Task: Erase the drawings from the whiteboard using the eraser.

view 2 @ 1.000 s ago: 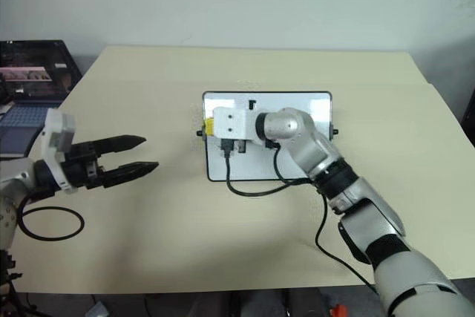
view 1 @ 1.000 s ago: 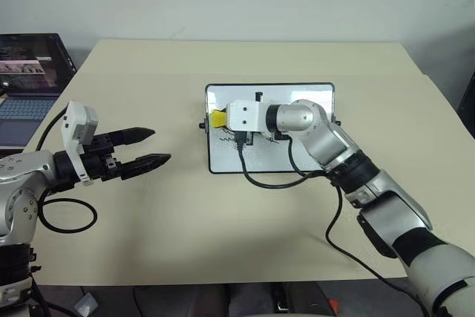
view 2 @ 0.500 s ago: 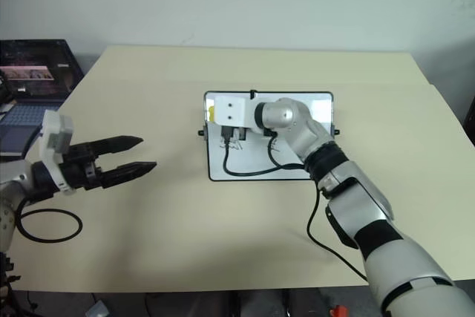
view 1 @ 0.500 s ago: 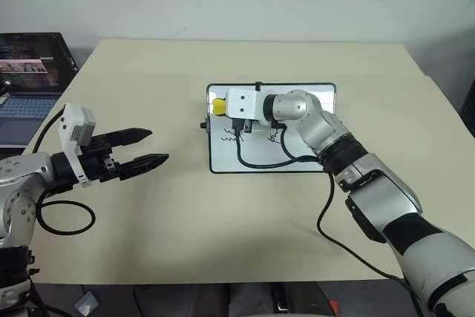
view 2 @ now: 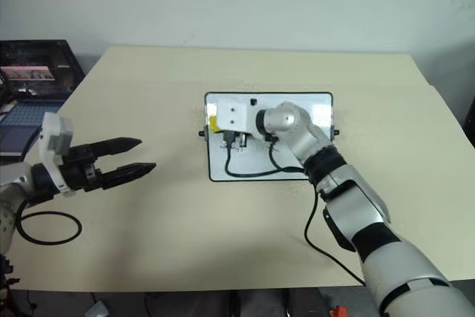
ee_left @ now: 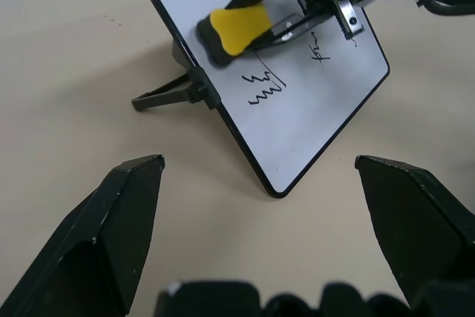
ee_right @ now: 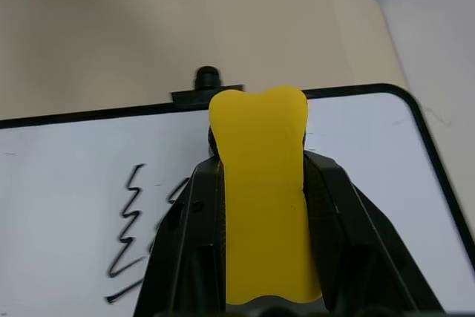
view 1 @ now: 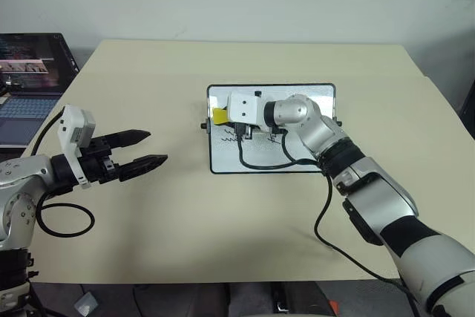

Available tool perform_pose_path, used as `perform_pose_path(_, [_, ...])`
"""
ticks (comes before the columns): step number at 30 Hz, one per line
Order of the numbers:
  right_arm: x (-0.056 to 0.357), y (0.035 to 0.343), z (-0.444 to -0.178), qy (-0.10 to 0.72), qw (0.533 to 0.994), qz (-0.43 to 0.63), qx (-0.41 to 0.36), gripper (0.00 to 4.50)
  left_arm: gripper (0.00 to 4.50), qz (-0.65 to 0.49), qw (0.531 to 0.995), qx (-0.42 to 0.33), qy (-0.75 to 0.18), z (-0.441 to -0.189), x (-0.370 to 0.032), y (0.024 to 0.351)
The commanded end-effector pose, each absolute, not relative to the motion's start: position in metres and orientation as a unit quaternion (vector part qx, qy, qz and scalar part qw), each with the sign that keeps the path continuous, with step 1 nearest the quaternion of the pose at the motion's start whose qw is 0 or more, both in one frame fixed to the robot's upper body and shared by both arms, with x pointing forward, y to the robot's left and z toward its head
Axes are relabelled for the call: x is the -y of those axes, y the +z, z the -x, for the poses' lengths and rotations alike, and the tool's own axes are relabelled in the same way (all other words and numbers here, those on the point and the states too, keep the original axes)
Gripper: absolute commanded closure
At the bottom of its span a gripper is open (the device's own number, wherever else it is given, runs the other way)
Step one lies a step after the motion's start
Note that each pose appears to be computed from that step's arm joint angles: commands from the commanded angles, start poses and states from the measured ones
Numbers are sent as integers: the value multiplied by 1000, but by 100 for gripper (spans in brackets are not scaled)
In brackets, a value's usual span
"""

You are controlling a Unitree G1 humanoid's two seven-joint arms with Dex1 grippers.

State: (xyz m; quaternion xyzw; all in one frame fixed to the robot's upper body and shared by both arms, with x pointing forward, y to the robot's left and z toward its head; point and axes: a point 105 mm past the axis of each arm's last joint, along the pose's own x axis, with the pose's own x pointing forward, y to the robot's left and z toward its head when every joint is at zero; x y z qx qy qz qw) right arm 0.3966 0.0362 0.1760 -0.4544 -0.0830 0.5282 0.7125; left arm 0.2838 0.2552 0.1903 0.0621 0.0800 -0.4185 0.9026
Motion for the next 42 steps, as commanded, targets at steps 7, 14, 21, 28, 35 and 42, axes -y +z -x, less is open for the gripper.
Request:
perform_pose_path(7, [-19,127,-378,550,687,475,26,340,0,-87,903,-49,-417,-281,-251,212])
perform_pose_path(14, [-11,102,-366,554,681,479,-3,340,0,-87,902,-49,-420,-282,-246,214])
perform_pose_path(21, [-8,125,-385,516,696,498,17,340,0,-86,903,-50,-418,-284,-250,212])
perform_pose_path(28, [-5,170,-406,474,707,522,53,340,0,-86,904,-52,-415,-284,-258,205])
perform_pose_path(35, [3,203,-426,421,711,558,81,340,0,-87,903,-51,-417,-285,-260,203])
perform_pose_path(42, [6,212,-432,411,706,570,86,341,0,-90,902,-49,-419,-288,-259,207])
